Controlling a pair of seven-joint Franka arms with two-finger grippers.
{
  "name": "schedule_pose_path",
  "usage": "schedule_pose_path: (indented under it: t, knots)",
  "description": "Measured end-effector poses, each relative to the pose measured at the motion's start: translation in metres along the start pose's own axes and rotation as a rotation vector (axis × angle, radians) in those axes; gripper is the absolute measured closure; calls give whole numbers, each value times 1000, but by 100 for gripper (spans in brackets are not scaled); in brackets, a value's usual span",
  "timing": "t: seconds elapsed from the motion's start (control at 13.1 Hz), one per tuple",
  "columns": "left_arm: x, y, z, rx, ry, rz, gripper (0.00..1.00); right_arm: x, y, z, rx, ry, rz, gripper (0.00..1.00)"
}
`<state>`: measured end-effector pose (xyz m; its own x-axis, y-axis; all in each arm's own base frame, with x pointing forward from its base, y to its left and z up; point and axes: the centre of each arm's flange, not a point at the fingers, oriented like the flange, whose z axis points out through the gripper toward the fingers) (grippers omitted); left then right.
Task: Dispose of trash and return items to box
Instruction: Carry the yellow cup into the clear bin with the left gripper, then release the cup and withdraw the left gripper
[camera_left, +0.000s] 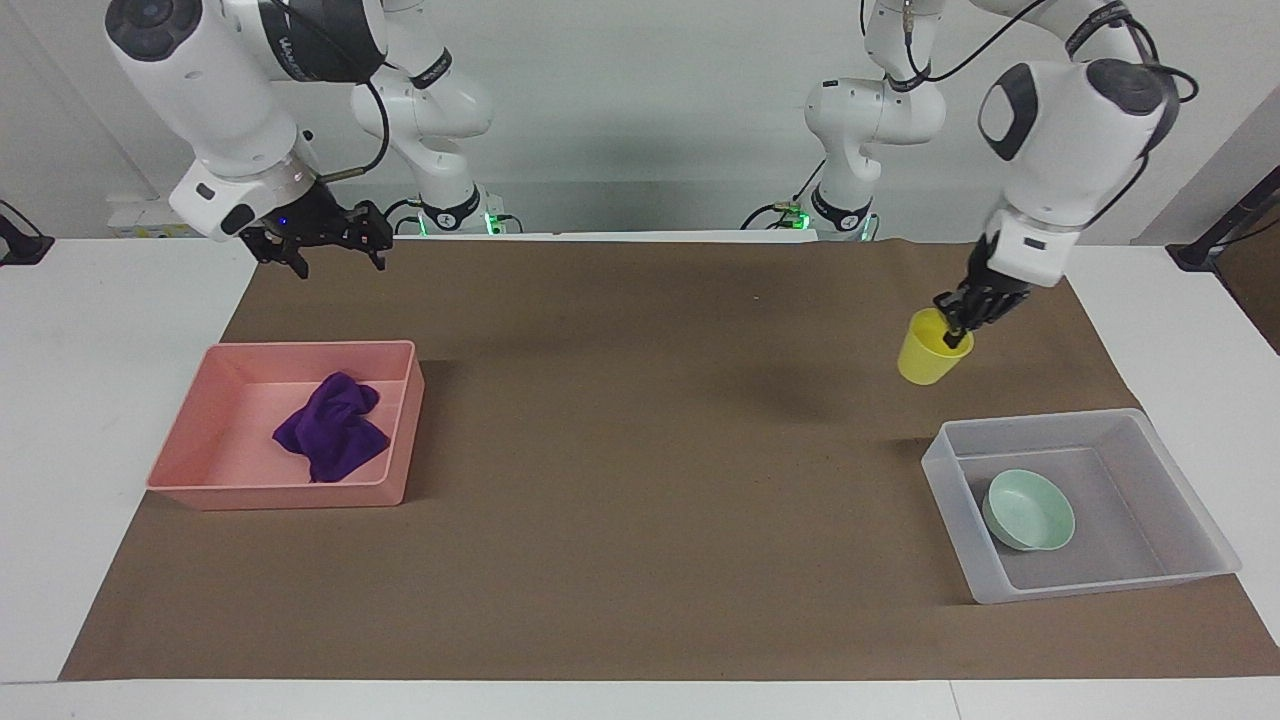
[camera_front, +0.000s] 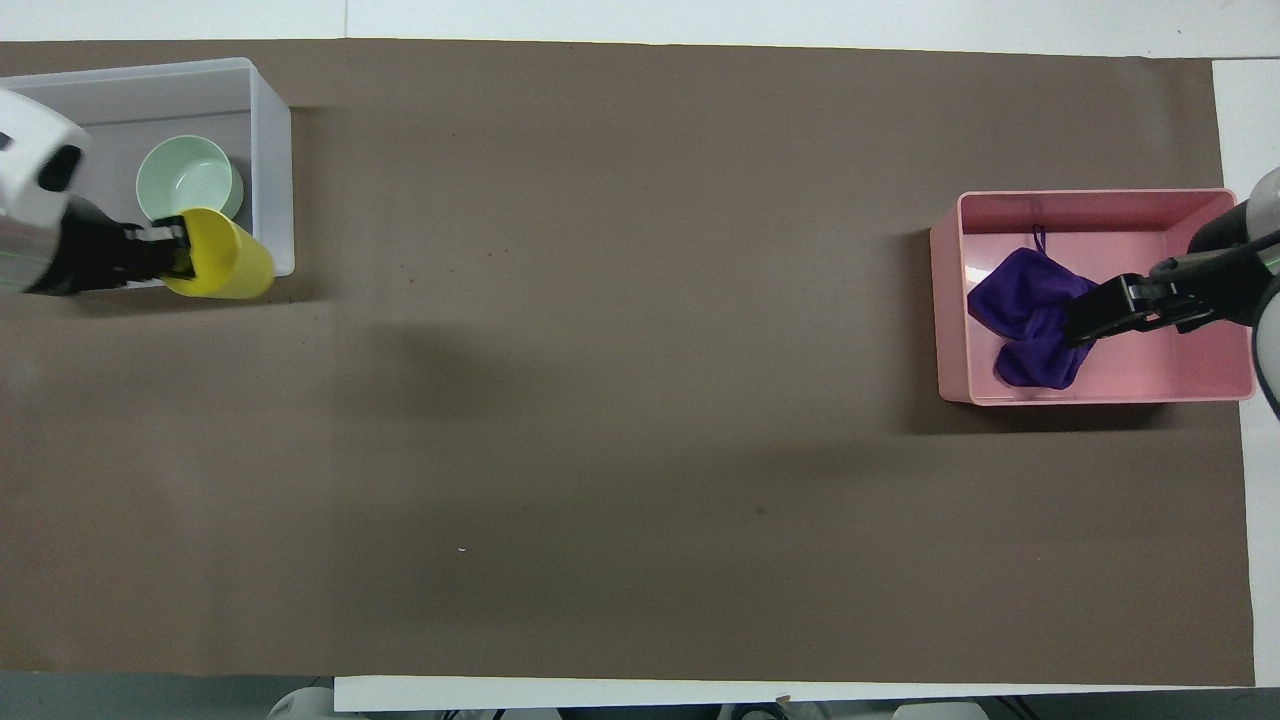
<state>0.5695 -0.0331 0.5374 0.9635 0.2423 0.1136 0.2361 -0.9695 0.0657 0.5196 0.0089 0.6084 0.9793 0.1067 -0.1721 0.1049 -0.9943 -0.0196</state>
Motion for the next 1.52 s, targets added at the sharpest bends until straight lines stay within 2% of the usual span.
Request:
schedule_pose_path:
  t: [0.23, 0.38, 0.61, 0.91, 1.07, 1.22, 1.37, 1.45, 1.52]
  knots:
    - [87, -56, 73, 35, 23, -78, 97, -8, -2, -8, -1, 11, -2, 0]
    - [117, -59, 123, 41, 47, -68, 97, -8, -2, -8, 0, 10, -2, 0]
    - [126, -59, 173, 48, 44, -60, 97, -7, -4, -7, 12, 9, -5, 0]
    - [120, -64, 192, 58, 1, -47, 97, -7, -4, -5, 13, 5, -5, 0]
    - [120, -64, 192, 58, -1, -41, 80, -7, -5, -5, 17, 6, -6, 0]
    - [121, -55, 173, 50, 1, -27, 54, -7, -6, -5, 27, 7, -8, 0]
    - [112, -40, 116, 43, -30, 0, 30, -7, -6, -5, 29, 7, -8, 0]
    - [96, -32, 79, 45, -74, 30, 14, -7, -6, -5, 29, 7, -8, 0]
    - [75, -24, 44, 46, -118, 63, 4, -7, -6, -5, 29, 7, -8, 0]
